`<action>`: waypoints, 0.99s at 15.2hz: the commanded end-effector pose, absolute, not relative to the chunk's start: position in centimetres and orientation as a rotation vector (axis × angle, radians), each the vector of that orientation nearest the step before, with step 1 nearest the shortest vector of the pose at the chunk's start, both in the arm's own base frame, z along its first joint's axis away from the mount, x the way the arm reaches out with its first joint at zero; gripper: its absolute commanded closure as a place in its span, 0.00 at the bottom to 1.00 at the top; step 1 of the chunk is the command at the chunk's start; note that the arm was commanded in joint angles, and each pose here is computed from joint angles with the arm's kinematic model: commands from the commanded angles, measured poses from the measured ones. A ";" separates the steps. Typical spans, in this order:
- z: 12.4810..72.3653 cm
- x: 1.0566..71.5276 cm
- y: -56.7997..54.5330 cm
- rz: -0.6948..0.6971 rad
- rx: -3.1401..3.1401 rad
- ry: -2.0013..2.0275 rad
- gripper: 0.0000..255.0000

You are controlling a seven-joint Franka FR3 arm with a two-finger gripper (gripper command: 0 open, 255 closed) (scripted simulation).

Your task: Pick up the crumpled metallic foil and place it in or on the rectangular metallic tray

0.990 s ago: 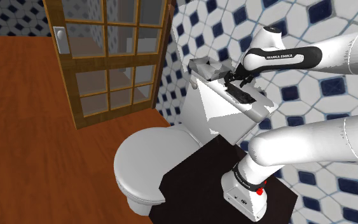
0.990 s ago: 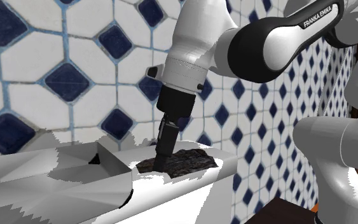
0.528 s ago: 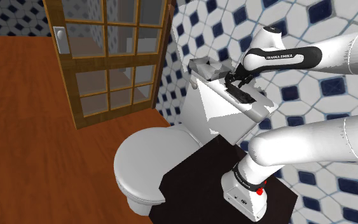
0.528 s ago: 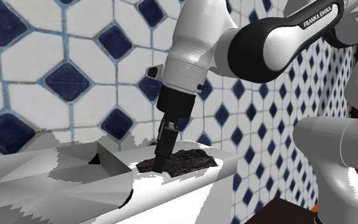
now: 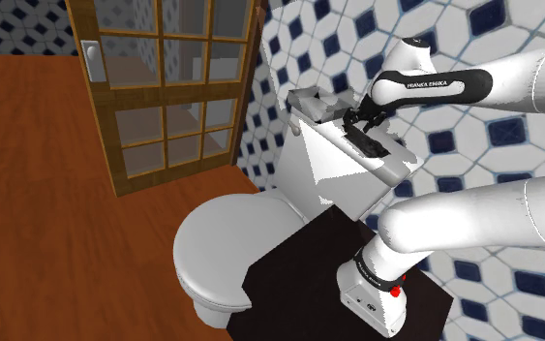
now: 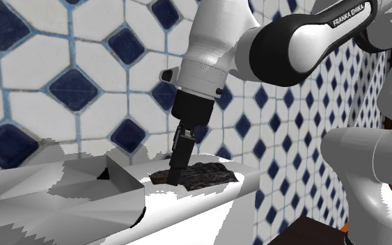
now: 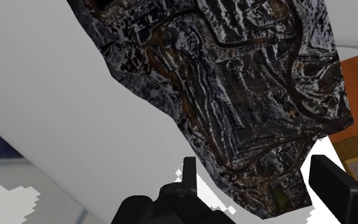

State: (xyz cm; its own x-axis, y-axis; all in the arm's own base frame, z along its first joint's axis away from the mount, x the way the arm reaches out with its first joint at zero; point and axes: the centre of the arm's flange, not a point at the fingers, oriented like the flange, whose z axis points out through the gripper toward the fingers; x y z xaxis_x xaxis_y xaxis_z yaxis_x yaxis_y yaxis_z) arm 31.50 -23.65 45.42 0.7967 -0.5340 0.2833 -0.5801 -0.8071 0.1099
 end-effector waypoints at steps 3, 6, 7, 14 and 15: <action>47.4 31.5 -23.7 0.356 2.794 -0.875 1.00; 49.0 31.5 -23.7 0.356 2.794 -0.875 1.00; 49.5 31.5 -23.7 0.356 2.794 -0.875 1.00; 53.2 31.5 -23.7 0.356 2.794 -0.875 1.00; 53.7 31.5 -23.7 0.356 2.794 -0.875 1.00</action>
